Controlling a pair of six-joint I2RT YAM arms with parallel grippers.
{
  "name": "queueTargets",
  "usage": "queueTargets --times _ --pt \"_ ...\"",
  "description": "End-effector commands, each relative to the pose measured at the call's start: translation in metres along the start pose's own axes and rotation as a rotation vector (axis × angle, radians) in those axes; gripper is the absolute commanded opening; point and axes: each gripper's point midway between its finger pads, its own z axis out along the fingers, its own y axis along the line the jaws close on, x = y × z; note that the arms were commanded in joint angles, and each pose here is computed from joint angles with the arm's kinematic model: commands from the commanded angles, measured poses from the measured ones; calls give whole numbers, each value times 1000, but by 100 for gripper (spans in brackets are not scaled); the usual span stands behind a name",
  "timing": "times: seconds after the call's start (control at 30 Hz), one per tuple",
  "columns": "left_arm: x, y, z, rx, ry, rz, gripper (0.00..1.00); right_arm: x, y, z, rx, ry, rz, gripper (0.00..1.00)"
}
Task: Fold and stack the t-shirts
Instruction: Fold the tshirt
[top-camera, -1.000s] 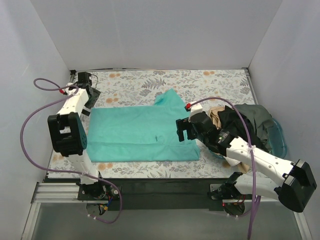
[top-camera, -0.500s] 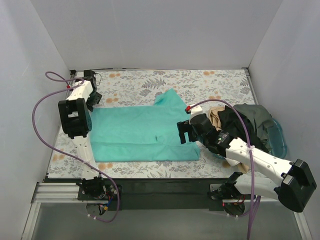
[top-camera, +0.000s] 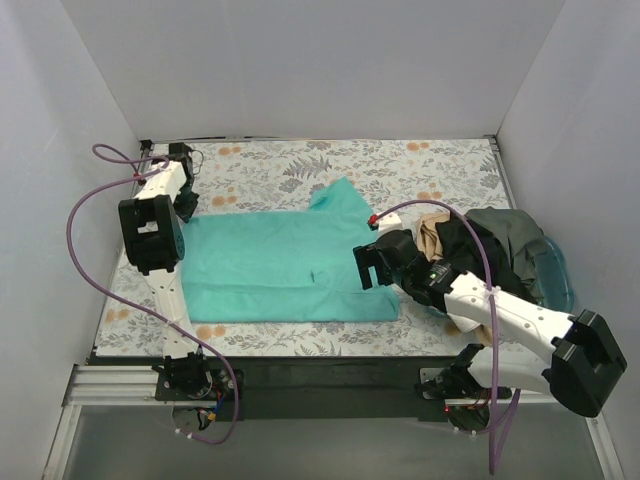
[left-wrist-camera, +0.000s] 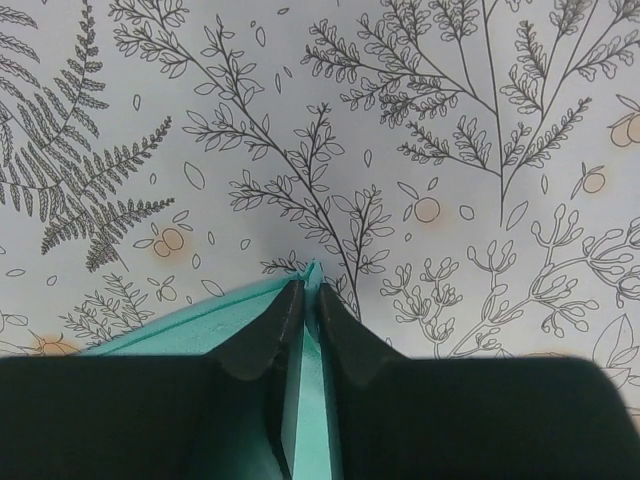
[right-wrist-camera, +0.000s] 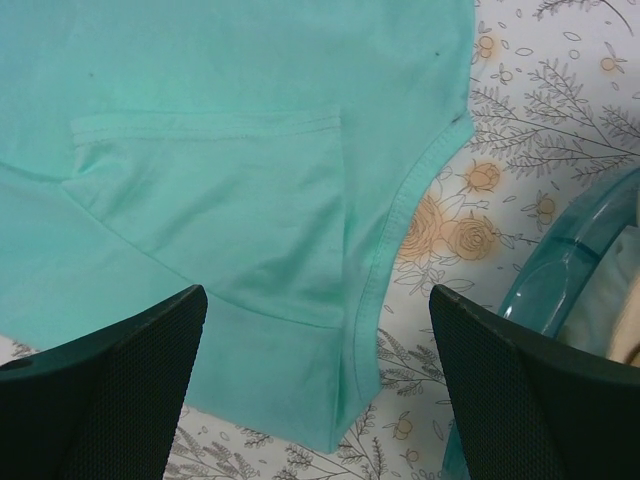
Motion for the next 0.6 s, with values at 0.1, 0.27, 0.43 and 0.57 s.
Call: queueTargets --times 0.1,0.27,0.43,0.57 --pt "27 30 15 -98 74 36 0 -56 -23 16 172 -87 42 98" --pt "26 27 6 -38 66 33 0 -115 -29 50 121 -96 142 98" --pt "26 26 -1 3 65 26 0 -166 -33 113 93 -77 205 97" --pt "22 26 -7 24 46 14 0 -195 -39 159 141 -89 209 96"
